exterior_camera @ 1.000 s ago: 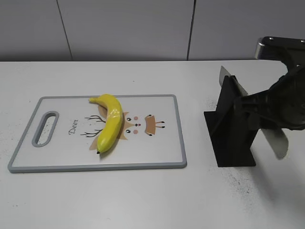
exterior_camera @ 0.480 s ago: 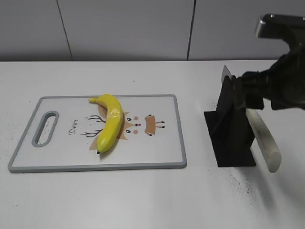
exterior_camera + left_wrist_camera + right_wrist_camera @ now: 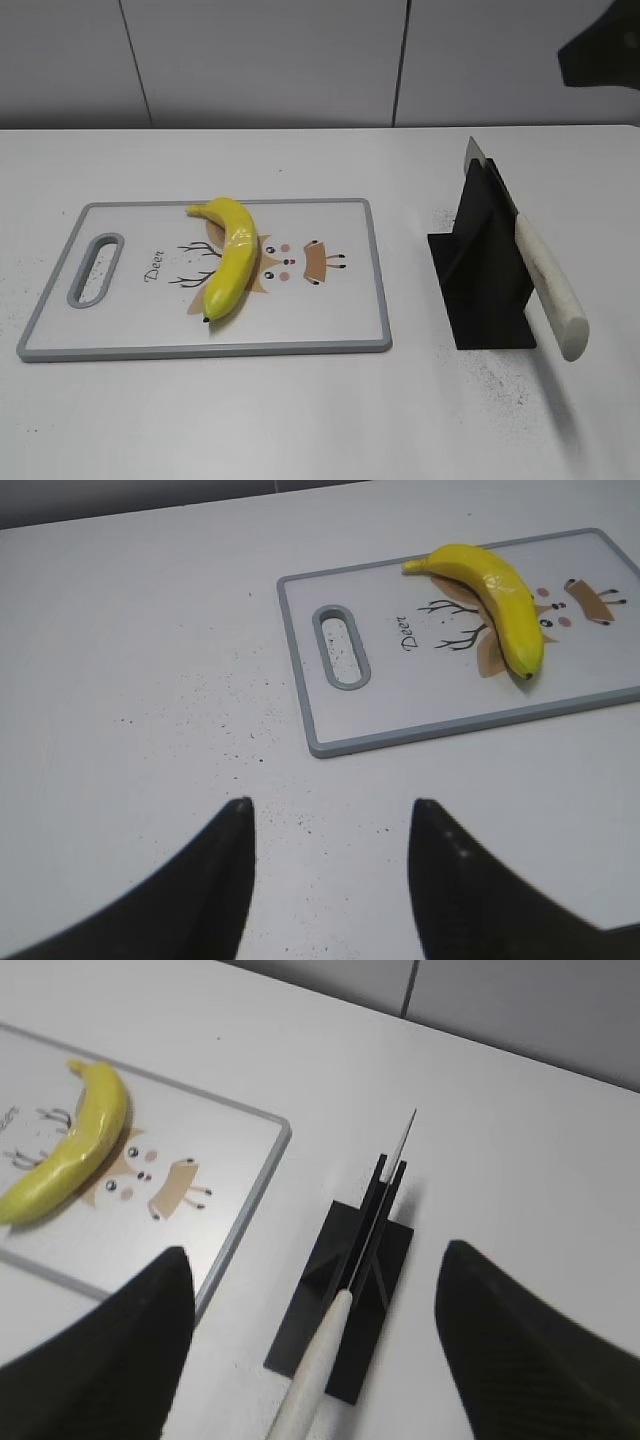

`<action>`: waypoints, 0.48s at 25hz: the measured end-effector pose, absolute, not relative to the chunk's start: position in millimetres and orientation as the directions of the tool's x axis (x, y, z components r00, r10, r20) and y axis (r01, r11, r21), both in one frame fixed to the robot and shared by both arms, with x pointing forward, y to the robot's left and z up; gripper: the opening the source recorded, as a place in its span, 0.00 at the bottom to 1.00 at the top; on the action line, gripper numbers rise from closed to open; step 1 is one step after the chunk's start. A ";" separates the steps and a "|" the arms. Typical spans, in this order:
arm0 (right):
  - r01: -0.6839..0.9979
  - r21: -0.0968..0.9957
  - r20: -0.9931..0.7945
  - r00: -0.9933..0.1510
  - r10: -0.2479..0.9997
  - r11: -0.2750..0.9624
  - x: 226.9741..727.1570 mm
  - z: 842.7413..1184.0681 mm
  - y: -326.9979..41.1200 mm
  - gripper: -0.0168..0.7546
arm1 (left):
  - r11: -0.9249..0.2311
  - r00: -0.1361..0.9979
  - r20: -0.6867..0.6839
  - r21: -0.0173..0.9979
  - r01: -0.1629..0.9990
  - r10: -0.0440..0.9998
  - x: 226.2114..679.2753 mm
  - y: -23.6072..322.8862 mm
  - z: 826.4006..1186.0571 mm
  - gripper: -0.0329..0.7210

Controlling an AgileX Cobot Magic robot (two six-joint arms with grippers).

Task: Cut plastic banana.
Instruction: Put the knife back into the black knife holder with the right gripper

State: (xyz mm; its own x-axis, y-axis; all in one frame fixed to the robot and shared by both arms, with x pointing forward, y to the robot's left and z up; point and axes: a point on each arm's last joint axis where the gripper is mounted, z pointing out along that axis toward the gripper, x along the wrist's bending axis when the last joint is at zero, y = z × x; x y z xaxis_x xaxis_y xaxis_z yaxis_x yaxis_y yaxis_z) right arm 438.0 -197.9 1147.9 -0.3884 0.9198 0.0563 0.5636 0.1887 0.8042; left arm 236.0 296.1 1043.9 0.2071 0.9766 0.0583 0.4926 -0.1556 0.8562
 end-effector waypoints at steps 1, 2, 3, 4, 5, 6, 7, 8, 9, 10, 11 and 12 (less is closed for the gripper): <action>0.558 0.796 0.028 -0.420 0.907 0.234 429.3 1151.1 -201.2 0.76 | -0.156 0.207 0.059 0.856 0.493 0.977 236.0 296.1 1043.9 0.68; 0.555 0.789 0.014 -0.442 0.897 0.262 421.2 1153.6 -204.3 0.76 | -0.155 0.207 0.058 0.856 0.493 0.977 236.0 296.1 1043.9 0.68; 0.557 0.778 0.000 -0.462 0.887 0.290 414.2 1153.9 -207.0 0.76 | -0.157 0.208 0.059 0.856 0.492 0.976 236.0 296.1 1043.9 0.68; 0.569 0.758 -0.008 -0.480 0.877 0.318 405.6 1152.1 -210.5 0.76 | -0.157 0.208 0.059 0.856 0.492 0.976 236.0 296.1 1043.9 0.68; 0.583 0.741 -0.005 -0.490 0.872 0.332 397.4 1149.0 -213.7 0.76 | -0.156 0.207 0.058 0.856 0.493 0.977 236.0 296.1 1043.9 0.68; 0.594 0.728 -0.003 -0.497 0.868 0.343 390.7 1145.5 -216.5 0.76 | -0.156 0.207 0.059 0.856 0.492 0.976 236.0 296.1 1043.9 0.68; 0.603 0.716 0.000 -0.504 0.864 0.352 383.0 1140.3 -219.8 0.76 | -0.156 0.207 0.059 0.856 0.493 0.977 236.0 296.1 1043.9 0.68; 0.609 0.707 0.002 -0.508 0.861 0.358 375.6 1134.5 -223.1 0.76 | -0.156 0.207 0.058 0.856 0.493 0.977 236.0 296.1 1043.9 0.68; 0.613 0.703 0.004 -0.511 0.859 0.361 368.1 1128.6 -226.7 0.76 | -0.155 0.207 0.058 0.856 0.493 0.977 236.0 296.1 1043.9 0.70; 0.612 0.703 0.004 -0.514 0.858 0.363 361.6 1123.7 -229.9 0.76 | -0.155 0.208 0.058 0.856 0.493 0.976 236.0 296.0 1043.9 0.73; 0.610 0.703 0.002 -0.516 0.856 0.366 355.0 1118.8 -233.2 0.76 | -0.156 0.208 0.059 0.856 0.492 0.976 236.0 296.0 1043.9 0.77; 0.605 0.707 0.000 -0.519 0.855 0.367 345.4 1112.2 -238.1 0.76 | -0.154 0.208 0.057 0.856 0.493 0.977 236.0 296.0 1043.9 0.81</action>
State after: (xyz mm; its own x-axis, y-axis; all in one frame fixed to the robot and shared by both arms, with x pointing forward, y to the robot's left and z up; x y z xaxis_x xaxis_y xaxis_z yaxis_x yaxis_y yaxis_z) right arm 345.4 -238.1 1112.2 -0.5186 0.8550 0.0001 0.6050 0.3668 0.7067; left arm 236.0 296.0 1043.9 0.2078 0.9765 0.0565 0.4927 -0.1544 0.8564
